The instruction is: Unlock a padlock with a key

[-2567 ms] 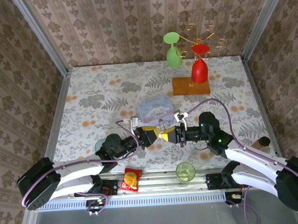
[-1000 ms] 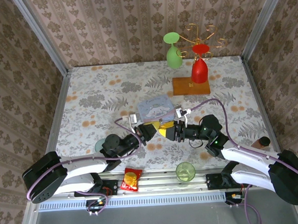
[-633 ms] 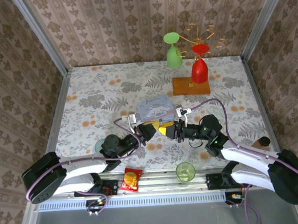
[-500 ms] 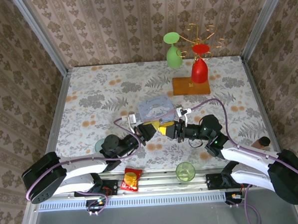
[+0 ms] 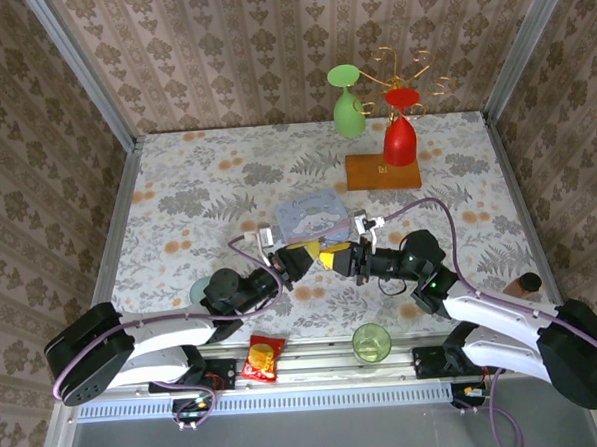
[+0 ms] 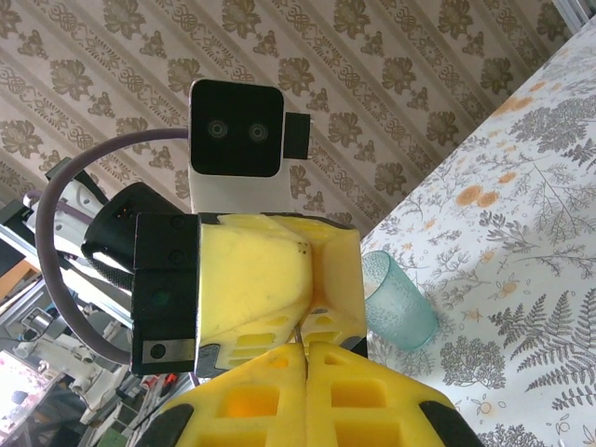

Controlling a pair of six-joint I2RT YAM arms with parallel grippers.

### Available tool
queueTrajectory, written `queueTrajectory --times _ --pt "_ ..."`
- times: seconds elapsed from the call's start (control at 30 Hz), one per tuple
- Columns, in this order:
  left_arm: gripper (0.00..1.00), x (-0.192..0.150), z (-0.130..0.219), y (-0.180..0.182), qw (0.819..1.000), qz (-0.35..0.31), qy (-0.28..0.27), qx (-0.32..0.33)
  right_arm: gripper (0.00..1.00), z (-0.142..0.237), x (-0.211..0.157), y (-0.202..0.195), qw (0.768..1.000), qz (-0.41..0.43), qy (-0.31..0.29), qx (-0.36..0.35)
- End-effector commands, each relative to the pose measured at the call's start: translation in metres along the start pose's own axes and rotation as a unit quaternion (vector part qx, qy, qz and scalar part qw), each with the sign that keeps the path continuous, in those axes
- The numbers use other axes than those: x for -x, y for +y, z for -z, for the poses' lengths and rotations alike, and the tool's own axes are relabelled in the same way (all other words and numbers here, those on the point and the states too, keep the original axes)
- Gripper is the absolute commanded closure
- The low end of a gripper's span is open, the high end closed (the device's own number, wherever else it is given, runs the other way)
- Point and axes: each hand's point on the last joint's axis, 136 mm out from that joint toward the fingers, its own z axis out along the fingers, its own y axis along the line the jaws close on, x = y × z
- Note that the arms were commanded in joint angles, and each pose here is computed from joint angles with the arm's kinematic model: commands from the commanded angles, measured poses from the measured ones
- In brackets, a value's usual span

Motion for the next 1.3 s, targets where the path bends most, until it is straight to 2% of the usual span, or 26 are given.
queueTrajectory --times 0.0,0.03,0.13,0.2,0.4,0.53,0.57,0.63,0.67,0.77,0.93,1.03,1.27 --pt "0.77 0.009 -0.002 -0.002 1.0 -0.004 -0.021 0.0 1.0 0.003 -0.004 0.006 1.0 0.02 0.006 0.007" --pt "0.67 0.008 -0.001 0.003 1.0 0.003 -0.02 0.011 1.0 0.003 -0.005 0.006 1.0 0.02 0.009 0.005" --pt "0.68 0.004 -0.001 0.006 1.0 0.006 -0.008 0.015 1.0 0.005 -0.006 0.005 1.0 0.02 0.012 0.0" --pt "0.72 0.0 -0.004 0.005 1.0 0.008 0.004 0.011 1.0 0.007 -0.007 0.005 1.0 0.021 0.011 -0.003" --pt "1.0 -0.004 -0.006 0.005 1.0 0.015 0.012 0.006 1.0 0.006 -0.009 0.001 1.0 0.017 0.017 -0.011" --pt "1.0 -0.003 -0.006 0.001 1.0 0.013 0.013 -0.002 1.0 0.007 -0.007 -0.001 1.0 0.016 0.011 -0.018" --pt "1.0 -0.002 -0.006 0.0 1.0 0.013 0.011 -0.004 0.92 0.007 -0.006 -0.002 1.0 0.015 0.009 -0.02" --pt "1.0 0.0 -0.006 0.0 1.0 0.015 0.006 -0.003 0.55 0.008 -0.006 -0.003 1.0 0.011 0.004 -0.024" --pt "1.0 0.001 -0.005 0.001 1.0 0.016 0.002 0.0 0.48 0.008 -0.005 -0.002 1.0 0.011 0.002 -0.02" --pt "1.0 0.005 -0.002 0.001 1.0 0.015 -0.01 0.002 0.42 0.006 -0.004 0.004 1.0 0.008 0.001 0.0" --pt "1.0 0.009 -0.003 -0.003 1.0 0.015 -0.017 -0.004 0.43 0.003 -0.006 0.008 1.0 0.01 0.007 0.01" --pt "1.0 0.01 -0.003 -0.006 1.0 0.014 -0.018 -0.009 0.47 0.0 -0.007 0.008 1.0 0.011 0.01 0.011" --pt "1.0 0.014 -0.003 -0.01 1.0 0.013 -0.025 -0.014 0.64 -0.002 -0.009 0.006 1.0 0.009 0.011 0.016"
